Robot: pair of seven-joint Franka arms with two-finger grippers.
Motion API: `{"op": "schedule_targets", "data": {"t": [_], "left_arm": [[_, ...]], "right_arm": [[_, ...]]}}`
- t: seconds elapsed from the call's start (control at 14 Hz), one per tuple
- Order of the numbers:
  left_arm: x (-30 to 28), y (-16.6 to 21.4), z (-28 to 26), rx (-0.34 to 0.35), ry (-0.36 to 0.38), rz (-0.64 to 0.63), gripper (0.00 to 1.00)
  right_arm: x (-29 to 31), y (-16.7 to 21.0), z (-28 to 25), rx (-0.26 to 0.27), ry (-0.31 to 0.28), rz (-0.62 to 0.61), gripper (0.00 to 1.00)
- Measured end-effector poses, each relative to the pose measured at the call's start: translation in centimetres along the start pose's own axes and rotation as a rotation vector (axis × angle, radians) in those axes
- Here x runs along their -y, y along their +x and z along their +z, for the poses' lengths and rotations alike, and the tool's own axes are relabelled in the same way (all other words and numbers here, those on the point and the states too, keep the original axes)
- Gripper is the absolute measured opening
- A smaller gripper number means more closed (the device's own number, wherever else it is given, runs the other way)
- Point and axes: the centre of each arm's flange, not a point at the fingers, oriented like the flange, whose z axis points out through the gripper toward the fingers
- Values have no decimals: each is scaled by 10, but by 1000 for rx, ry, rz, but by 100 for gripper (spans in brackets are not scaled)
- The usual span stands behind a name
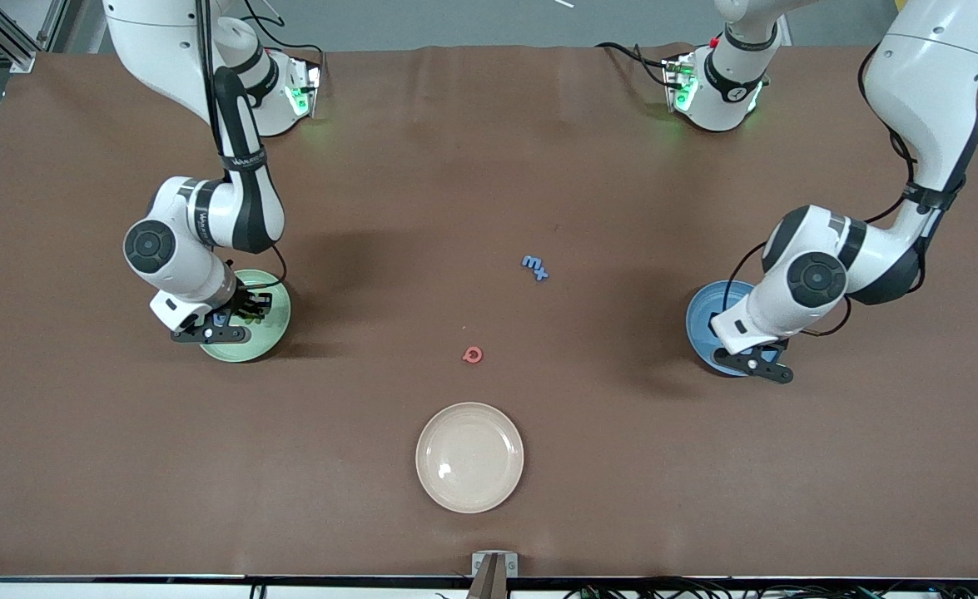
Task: Sort upper and lower case letters into plates
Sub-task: 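Carry the green u to the blue plate while the right gripper carries N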
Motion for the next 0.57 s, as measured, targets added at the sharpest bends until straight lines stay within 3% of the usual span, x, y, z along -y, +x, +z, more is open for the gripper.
{"op": "schedule_targets", "data": {"t": [0.57], "left_arm": [[15, -4, 39, -36, -35, 26, 28]], "right_arm": [[12, -6, 13, 1, 15, 11, 33]]}}
